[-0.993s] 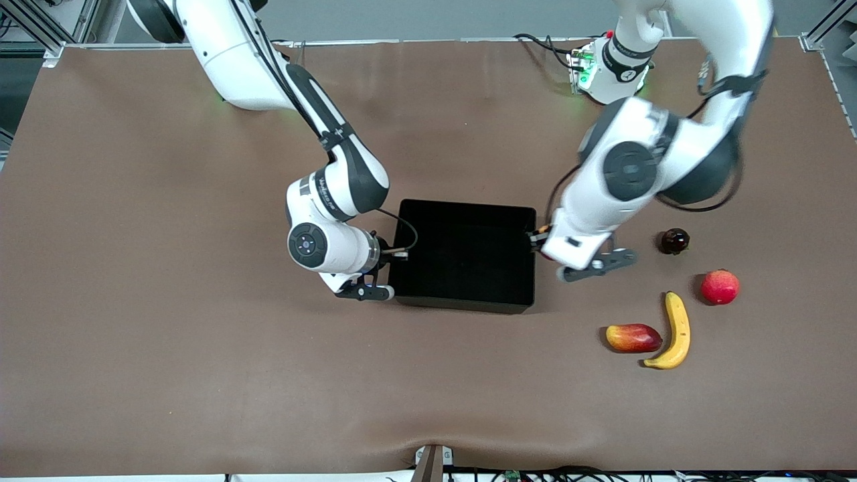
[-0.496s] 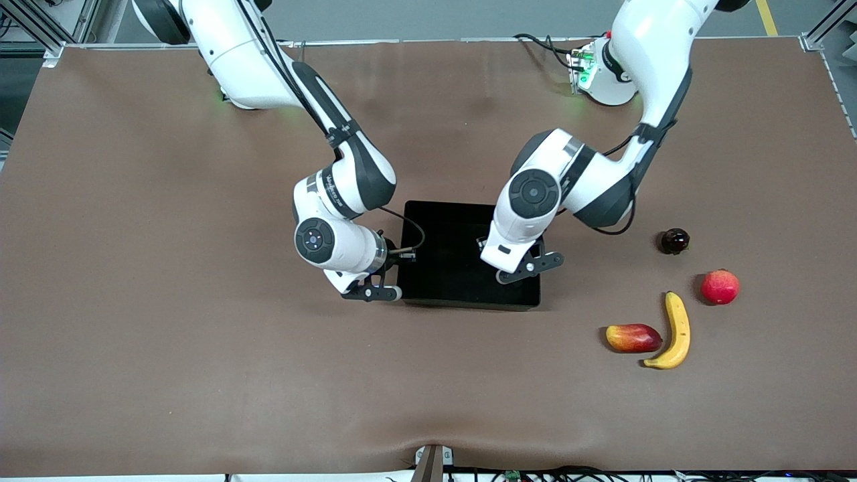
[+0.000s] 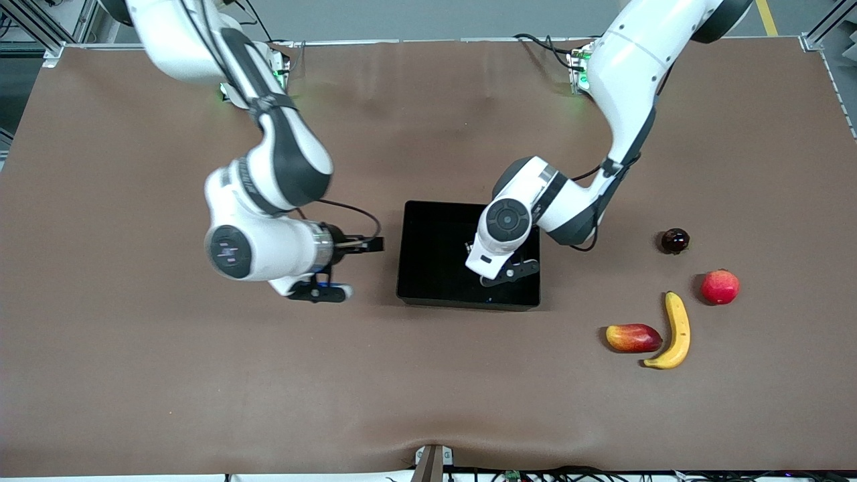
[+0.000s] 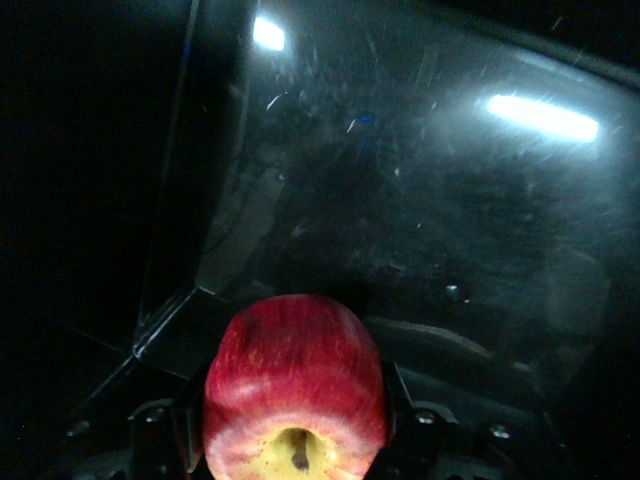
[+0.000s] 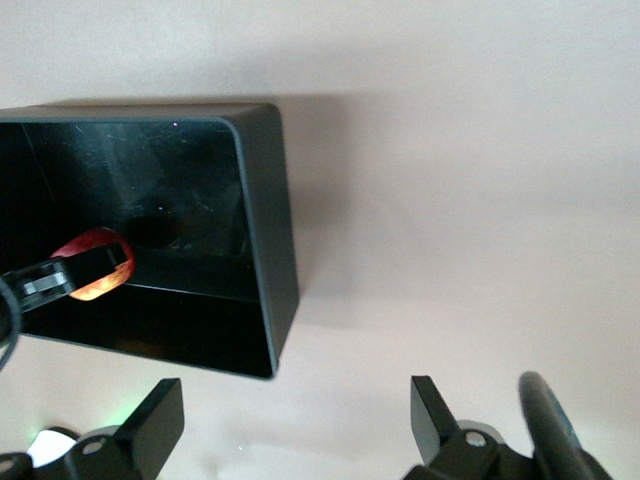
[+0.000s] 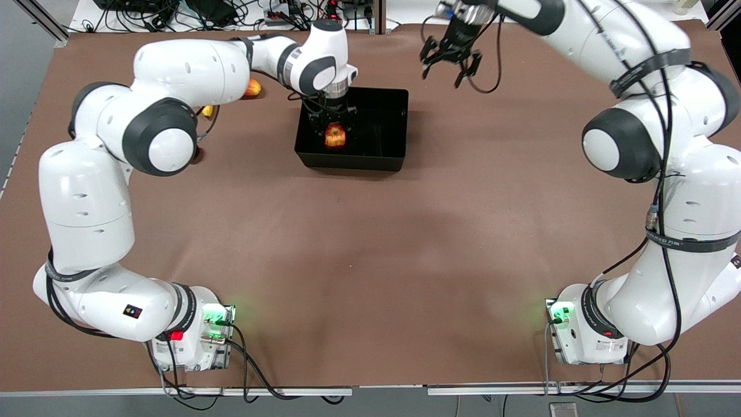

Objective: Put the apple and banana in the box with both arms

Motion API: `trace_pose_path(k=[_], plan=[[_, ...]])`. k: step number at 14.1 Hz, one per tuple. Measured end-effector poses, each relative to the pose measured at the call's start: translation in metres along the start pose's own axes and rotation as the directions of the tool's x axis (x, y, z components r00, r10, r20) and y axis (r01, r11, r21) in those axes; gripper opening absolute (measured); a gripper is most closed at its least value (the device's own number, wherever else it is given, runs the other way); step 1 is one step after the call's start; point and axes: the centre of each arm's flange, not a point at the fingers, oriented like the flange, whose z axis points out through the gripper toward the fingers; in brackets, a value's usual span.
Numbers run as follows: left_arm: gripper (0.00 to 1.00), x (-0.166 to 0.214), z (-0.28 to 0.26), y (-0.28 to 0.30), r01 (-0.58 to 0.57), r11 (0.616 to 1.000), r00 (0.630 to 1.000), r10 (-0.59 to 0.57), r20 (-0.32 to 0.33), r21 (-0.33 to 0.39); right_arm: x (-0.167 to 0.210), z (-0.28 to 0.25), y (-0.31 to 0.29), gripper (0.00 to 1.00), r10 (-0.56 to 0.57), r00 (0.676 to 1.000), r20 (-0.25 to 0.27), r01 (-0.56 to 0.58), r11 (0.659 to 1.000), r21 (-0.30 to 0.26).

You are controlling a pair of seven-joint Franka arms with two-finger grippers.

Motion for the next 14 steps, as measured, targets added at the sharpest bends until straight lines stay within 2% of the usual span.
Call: trace_pose_path(k=[2,3,6,8,10,12,14], plan=[[0.67,-0.002,0.012,0.001,-0.004,1.0,1.0,0.004,0.014,0.012,-0.004,-0.039,0.014,1.0,0.0,1.0,-0.03,-0.001,0.999,-0.043],[0.72,-0.002,0.014,0.001,-0.006,1.0,1.0,0.006,0.016,0.014,-0.008,-0.056,0.024,1.0,0.007,0.999,-0.037,-0.009,0.999,-0.048],[1.0,-0.007,0.0,0.009,-0.017,1.0,1.0,0.017,-0.002,-0.002,-0.02,-0.114,0.065,1.0,0.052,0.997,-0.053,-0.053,0.998,-0.028],[1.0,-0.004,-0.043,0.003,-0.009,1.0,0.999,0.008,-0.046,-0.02,-0.035,-0.159,0.097,1.0,0.087,0.993,-0.079,-0.087,0.996,-0.001],[1.0,0.006,-0.111,-0.021,-0.003,1.0,0.996,0.001,-0.093,-0.024,-0.053,-0.2,0.13,1.0,0.127,0.986,-0.107,-0.126,0.992,0.019],[1.0,0.018,-0.181,-0.064,-0.03,0.999,0.993,0.028,-0.118,-0.015,-0.066,-0.231,0.176,1.0,0.19,0.975,-0.114,-0.188,0.982,0.032],[1.0,0.033,-0.232,-0.112,-0.063,0.998,0.988,0.059,-0.142,-0.017,-0.072,-0.258,0.232,1.0,0.221,0.963,-0.151,-0.217,0.975,0.046]])
